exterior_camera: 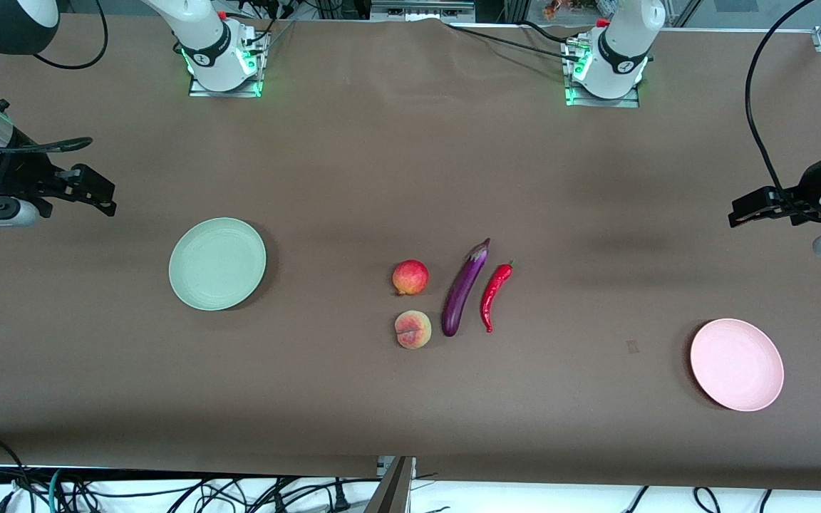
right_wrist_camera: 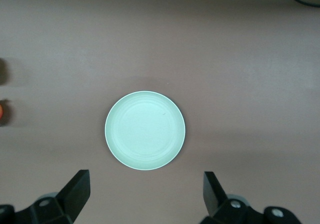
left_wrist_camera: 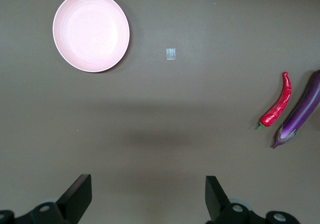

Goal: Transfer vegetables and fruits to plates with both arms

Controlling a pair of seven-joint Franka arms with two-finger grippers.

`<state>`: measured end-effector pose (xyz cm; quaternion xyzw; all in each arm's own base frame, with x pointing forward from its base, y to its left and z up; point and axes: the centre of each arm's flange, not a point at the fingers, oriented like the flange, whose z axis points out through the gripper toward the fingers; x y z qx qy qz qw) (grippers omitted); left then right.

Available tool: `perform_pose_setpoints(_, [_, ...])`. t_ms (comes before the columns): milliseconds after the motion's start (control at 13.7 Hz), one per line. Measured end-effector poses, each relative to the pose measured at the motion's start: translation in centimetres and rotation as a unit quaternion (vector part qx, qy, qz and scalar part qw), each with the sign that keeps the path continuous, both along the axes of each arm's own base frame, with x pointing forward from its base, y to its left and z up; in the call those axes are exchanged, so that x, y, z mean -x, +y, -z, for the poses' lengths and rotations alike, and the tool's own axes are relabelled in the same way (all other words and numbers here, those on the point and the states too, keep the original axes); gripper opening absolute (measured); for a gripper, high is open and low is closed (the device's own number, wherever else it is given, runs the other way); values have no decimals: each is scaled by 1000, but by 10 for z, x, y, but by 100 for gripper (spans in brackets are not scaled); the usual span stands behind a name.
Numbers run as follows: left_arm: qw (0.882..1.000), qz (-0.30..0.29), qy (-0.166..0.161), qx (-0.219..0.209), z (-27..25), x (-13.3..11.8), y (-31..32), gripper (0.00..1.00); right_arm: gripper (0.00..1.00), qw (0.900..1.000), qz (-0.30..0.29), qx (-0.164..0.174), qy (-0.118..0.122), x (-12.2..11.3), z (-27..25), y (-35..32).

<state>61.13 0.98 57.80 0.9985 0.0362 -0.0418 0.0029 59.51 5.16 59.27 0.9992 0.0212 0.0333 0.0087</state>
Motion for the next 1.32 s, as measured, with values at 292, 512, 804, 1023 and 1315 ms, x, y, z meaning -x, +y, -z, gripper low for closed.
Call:
perform_pose_setpoints(292, [1000,0,0,0,0,0,0,100,100,1000,0,0,0,0,0,0])
perform_pose_setpoints(512, [1000,0,0,0,0,0,0,100,100,1000,0,0,0,0,0,0])
perform_pose_setpoints(804, [1000,0,1,16,1,-1,-4,100,100,1000,0,0,0,0,0,0])
perform_pose_setpoints(1023, [999,8,11,30,15,-7,-17,100,100,1000,0,0,0,0,0,0])
perform_pose_setpoints(1315, [998,38,11,57,55,-28,-69,100,100,1000,-7,0,7,0,5,9])
